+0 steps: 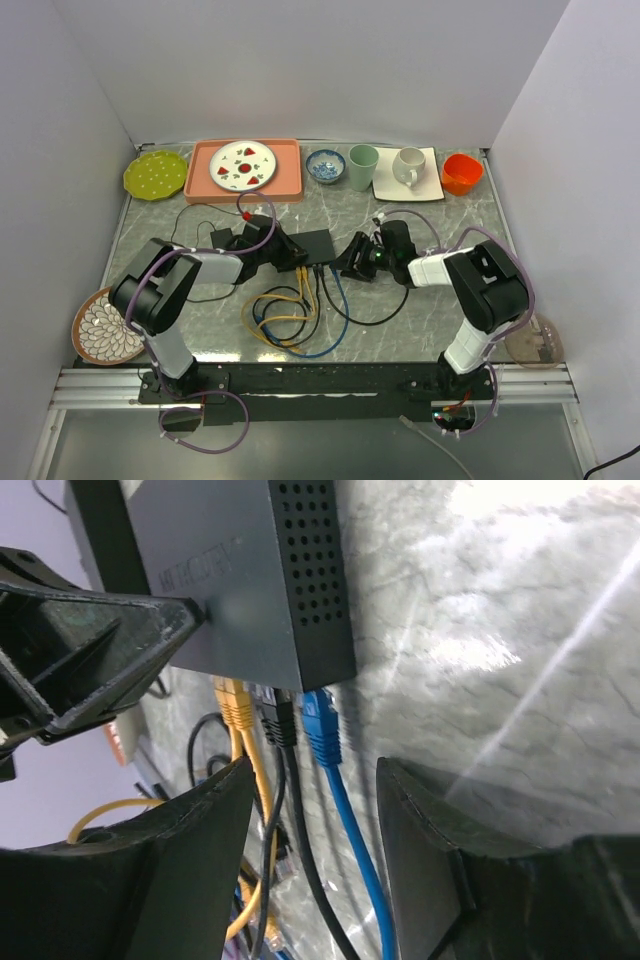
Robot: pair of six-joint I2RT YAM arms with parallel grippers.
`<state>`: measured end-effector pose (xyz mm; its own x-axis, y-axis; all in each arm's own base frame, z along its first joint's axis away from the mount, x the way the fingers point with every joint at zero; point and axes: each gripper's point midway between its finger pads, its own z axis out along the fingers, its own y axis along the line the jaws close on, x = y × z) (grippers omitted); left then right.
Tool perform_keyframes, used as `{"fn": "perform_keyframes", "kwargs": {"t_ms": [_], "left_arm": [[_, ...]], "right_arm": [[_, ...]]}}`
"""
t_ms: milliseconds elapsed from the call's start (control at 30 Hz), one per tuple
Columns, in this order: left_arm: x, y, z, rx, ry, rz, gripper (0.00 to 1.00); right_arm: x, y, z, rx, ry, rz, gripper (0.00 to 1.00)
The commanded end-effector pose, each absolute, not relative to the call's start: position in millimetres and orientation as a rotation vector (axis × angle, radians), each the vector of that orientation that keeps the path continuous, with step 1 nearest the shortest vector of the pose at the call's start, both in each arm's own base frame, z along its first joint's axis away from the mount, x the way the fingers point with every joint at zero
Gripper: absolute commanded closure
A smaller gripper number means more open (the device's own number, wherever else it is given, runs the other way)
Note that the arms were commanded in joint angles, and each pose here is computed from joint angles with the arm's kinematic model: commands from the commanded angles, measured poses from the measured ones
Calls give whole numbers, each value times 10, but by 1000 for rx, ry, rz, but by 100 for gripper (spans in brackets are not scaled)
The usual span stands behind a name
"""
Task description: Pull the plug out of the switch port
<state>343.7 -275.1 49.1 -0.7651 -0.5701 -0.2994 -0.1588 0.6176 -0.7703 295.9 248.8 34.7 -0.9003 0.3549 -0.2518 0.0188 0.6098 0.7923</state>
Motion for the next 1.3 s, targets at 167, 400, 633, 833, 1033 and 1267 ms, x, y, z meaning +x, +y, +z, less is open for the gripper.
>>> {"fn": "perform_keyframes", "kwargs": {"t_ms": [167,400,633,833,1033,1267], "left_arm": [[3463,-2735,411,-581,2330,-1009,94],[3455,-2722,384,-587,2340,-1001,95],[3443,-2716,344,-592,2348,-996,96],[3435,-2721,334,-594,2352,-1000,96],[3425,-2718,331,-595,2352,-1003,96],[3427,-2719,343,-595,2351,-1004,96]], "right_arm": [[3143,2522,304,356,2424,1265,43],[3250,2473,221,418,2414,1291,49],[3283,2444,195,422,2407,1289,56],[3285,2439,154,419,2413,1280,58],[3291,2464,164,408,2412,1291,58],[3292,2496,163,399,2418,1298,58]]}}
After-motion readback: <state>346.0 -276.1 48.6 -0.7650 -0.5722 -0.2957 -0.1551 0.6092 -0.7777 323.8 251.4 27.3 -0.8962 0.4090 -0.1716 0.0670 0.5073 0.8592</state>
